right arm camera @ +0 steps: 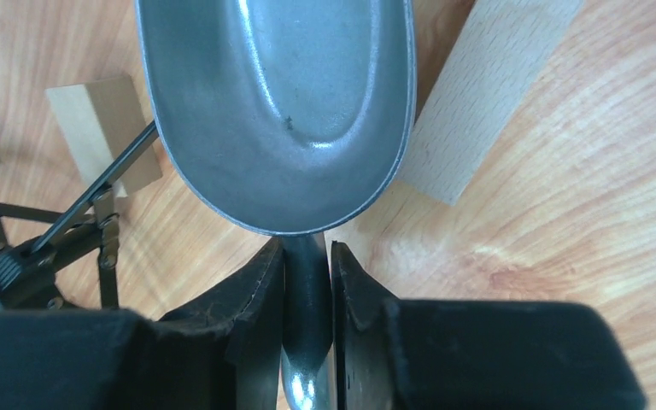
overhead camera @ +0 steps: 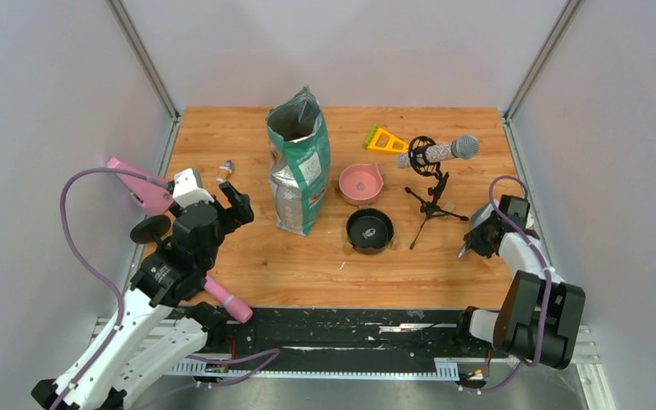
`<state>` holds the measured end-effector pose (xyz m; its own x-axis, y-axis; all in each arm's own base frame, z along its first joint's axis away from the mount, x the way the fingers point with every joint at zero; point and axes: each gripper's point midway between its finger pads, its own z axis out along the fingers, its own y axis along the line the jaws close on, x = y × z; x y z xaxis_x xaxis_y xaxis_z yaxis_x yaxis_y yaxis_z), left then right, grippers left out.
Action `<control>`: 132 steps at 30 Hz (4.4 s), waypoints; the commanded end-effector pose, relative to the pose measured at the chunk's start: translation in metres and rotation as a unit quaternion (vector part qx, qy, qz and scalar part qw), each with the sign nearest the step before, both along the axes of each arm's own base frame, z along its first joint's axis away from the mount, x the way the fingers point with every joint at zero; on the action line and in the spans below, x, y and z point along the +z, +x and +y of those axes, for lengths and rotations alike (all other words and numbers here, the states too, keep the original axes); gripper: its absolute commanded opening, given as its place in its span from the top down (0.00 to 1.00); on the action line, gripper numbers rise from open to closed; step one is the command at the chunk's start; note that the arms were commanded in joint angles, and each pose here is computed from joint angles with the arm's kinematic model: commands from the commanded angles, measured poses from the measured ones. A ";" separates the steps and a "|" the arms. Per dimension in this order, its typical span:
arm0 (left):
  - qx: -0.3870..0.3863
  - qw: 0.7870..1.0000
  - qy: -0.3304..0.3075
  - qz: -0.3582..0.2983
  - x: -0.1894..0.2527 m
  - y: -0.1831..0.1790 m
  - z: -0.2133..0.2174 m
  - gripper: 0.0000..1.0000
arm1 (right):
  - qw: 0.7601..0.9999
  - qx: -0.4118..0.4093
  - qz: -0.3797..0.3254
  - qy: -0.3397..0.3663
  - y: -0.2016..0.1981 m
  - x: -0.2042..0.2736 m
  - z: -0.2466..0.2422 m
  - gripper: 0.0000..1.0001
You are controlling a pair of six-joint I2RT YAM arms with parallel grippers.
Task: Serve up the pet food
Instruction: Pick up the spatula from the center of the board.
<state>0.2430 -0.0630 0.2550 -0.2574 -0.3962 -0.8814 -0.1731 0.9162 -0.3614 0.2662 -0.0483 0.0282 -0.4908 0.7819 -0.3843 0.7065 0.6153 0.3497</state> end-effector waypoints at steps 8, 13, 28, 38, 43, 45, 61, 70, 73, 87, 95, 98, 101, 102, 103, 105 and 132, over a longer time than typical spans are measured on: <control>0.017 0.999 -0.024 -0.018 0.025 0.000 0.004 0.00 | 0.977 -0.011 -0.193 -0.094 0.017 0.128 -0.017 1.00; 0.017 0.999 -0.027 -0.021 0.028 -0.001 0.004 0.00 | 0.933 -0.006 -0.337 -0.122 0.020 0.245 -0.011 1.00; -0.125 0.988 -0.040 -0.080 0.071 -0.018 -0.031 0.00 | 0.712 0.461 -0.529 0.001 -0.012 0.412 0.178 1.00; -0.295 0.951 -0.059 -0.074 0.105 -0.054 -0.078 0.00 | 0.585 0.723 -0.366 -0.005 -0.035 0.294 0.305 1.00; -0.368 0.924 -0.092 -0.049 0.122 -0.078 -0.100 0.00 | 0.476 0.813 -0.335 -0.039 -0.065 0.238 0.318 1.00; -0.398 0.910 -0.111 -0.028 0.120 -0.080 -0.115 0.00 | 0.444 0.825 -0.346 -0.044 -0.071 0.233 0.321 1.00; -0.476 0.857 -0.188 0.054 0.078 -0.066 -0.174 0.12 | 0.339 0.844 -0.414 -0.039 -0.099 0.248 0.325 1.00; -0.534 0.814 -0.212 0.084 0.067 -0.071 -0.198 0.68 | 0.355 0.821 -0.436 -0.100 -0.075 0.264 0.326 1.00; -0.544 0.807 -0.213 0.086 0.069 -0.073 -0.200 0.87 | 0.388 0.798 -0.439 -0.137 -0.056 0.271 0.324 1.00; -0.433 0.882 -0.178 -0.044 0.092 -0.052 -0.158 1.00 | 0.541 0.669 -0.505 -0.071 -0.067 0.319 0.303 0.00; -0.433 0.869 -0.180 -0.157 0.123 -0.071 -0.139 1.00 | 0.718 0.443 -0.532 0.078 -0.058 0.361 0.267 0.00; -0.456 0.852 -0.175 -0.188 0.134 -0.083 -0.139 1.00 | 0.740 0.419 -0.501 0.159 -0.060 0.364 0.277 0.01; -0.476 0.835 -0.161 -0.223 0.149 -0.094 -0.138 1.00 | 0.737 0.432 -0.477 0.207 -0.064 0.366 0.285 0.05; -0.478 0.833 -0.158 -0.229 0.153 -0.096 -0.137 1.00 | 0.729 0.445 -0.471 0.221 -0.069 0.368 0.288 0.05; -0.483 0.830 -0.153 -0.233 0.154 -0.098 -0.138 1.00 | 0.720 0.457 -0.468 0.231 -0.073 0.371 0.291 0.05; -0.489 0.827 -0.149 -0.234 0.156 -0.100 -0.139 1.00 | 0.701 0.478 -0.468 0.247 -0.082 0.377 0.296 0.05; -0.475 0.848 -0.189 -0.138 0.136 -0.068 -0.160 1.00 | 0.634 0.534 -0.463 0.315 -0.114 0.383 0.309 0.40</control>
